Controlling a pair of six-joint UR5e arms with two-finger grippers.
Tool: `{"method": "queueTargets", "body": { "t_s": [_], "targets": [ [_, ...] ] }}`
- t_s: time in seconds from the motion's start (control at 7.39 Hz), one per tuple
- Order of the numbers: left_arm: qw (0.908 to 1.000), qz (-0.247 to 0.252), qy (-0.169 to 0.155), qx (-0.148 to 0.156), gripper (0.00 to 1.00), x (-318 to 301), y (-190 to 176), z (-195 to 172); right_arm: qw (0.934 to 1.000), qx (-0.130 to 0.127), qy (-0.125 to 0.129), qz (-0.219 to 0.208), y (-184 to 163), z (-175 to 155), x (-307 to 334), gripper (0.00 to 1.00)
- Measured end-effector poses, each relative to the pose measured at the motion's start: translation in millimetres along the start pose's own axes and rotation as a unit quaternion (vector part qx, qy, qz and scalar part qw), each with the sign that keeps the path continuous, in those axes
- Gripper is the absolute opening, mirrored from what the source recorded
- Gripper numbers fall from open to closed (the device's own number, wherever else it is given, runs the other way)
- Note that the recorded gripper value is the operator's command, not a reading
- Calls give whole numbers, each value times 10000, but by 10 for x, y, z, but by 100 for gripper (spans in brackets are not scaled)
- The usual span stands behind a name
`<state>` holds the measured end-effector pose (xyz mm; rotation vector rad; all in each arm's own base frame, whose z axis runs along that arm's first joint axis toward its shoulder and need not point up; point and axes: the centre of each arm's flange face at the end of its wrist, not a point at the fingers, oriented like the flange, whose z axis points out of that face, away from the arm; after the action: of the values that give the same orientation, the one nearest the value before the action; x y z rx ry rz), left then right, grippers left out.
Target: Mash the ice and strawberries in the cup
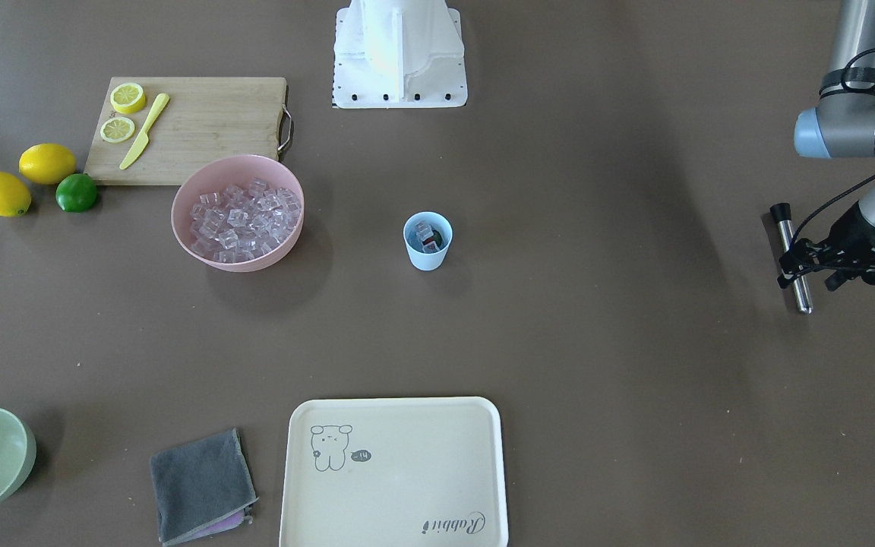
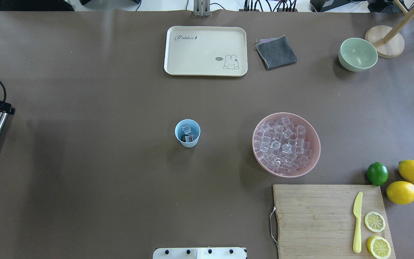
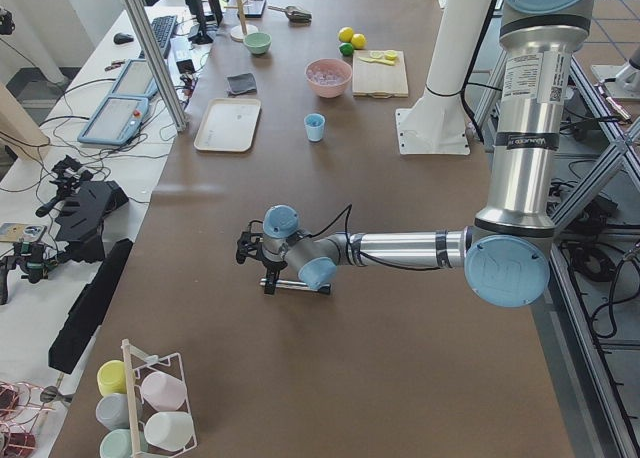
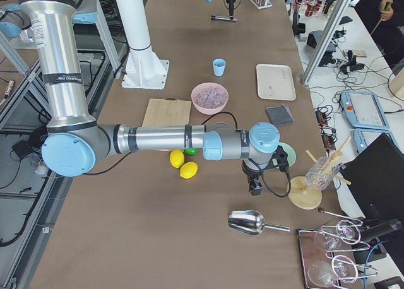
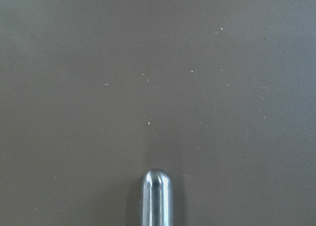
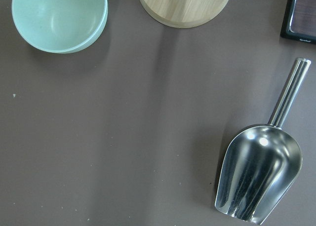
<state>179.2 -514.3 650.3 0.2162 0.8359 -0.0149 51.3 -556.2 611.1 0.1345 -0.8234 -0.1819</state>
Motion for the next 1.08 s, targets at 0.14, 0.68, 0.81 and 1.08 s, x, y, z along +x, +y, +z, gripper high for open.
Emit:
{"method": "queueTargets", "body": {
  "t_s": [0.14, 0.68, 0.81, 1.08],
  "targets": [
    [10000, -11, -8, -14, 86, -17, 23, 7, 10000, 27, 6, 5, 15, -31, 26, 100],
    [10000, -45, -46, -72, 80, -85, 101, 36, 10000, 60, 23, -2, 28, -73, 65, 100],
    [9999, -46, -48, -79, 81, -89, 108, 39, 10000, 67, 24, -8, 26, -79, 61, 100],
    [9999, -48, -57, -90, 97, -107, 134, 38, 10000, 71, 25, -13, 25, -84, 57, 100]
  ]
}}
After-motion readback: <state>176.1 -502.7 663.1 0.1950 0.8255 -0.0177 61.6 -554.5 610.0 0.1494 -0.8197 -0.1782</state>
